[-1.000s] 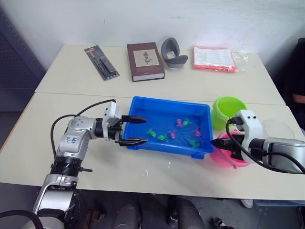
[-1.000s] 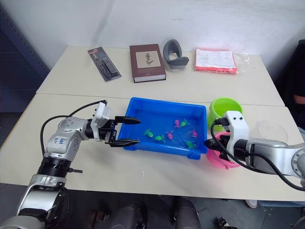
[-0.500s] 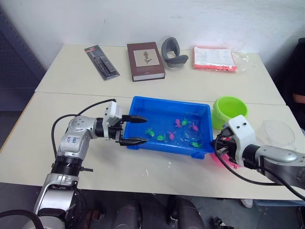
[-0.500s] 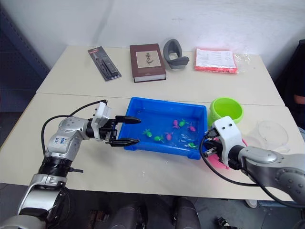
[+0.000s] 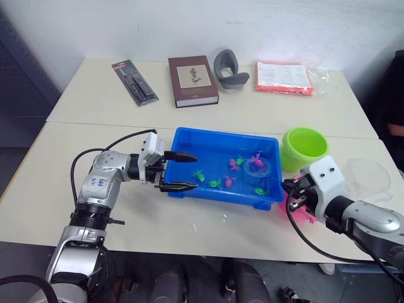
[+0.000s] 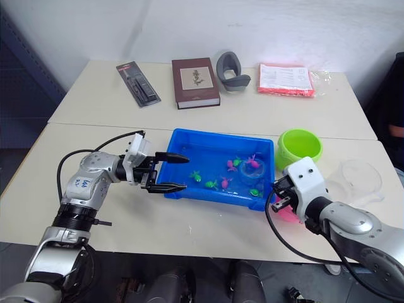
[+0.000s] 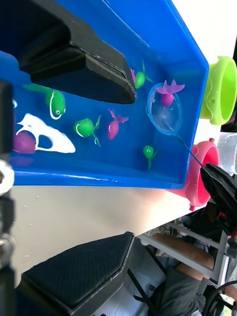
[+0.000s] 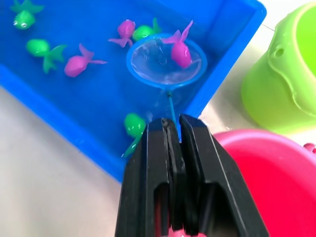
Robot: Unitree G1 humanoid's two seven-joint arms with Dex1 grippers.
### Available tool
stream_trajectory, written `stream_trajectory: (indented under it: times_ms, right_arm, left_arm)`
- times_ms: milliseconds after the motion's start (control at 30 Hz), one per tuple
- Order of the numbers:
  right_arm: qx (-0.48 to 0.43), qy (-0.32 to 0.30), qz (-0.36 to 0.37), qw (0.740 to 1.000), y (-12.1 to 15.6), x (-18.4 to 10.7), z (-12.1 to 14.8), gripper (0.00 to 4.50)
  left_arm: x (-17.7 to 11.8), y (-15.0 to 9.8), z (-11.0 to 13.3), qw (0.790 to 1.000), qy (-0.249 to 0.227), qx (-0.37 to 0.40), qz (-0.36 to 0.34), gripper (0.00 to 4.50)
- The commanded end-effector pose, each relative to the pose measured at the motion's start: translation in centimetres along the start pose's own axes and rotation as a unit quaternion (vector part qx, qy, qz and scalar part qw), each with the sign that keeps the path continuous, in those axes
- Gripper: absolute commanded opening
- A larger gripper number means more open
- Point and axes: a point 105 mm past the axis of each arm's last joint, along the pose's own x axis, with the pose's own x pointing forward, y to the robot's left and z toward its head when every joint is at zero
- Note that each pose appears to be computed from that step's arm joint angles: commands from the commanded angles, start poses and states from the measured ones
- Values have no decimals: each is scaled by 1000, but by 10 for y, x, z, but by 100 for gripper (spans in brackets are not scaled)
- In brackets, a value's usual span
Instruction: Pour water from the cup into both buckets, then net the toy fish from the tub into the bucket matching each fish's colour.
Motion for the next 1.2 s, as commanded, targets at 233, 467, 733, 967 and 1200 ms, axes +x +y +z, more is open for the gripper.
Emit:
stream_trajectory:
  times_ms: [233,467,733,967,1200]
  right_arm:
    - [-27,-98,-14,995,3,-61,25,0]
    - [4,-146,-84,986,-6,-109,3,0]
    - [-59,-114,-160,979,-10,-141,-33,0]
    - [-193,-64,-199,959,-21,-140,-67,0]
    - [-488,-6,-235,841,-35,-138,-77,0]
  left_arm:
    - [12,-2,18,999,-24,16,-44,447]
    - [30,-9,23,996,-43,10,-81,447]
    - [42,-10,25,993,-50,8,-106,447]
    - [47,-11,25,992,-54,9,-111,447]
    - [49,-13,27,992,-61,8,-110,447]
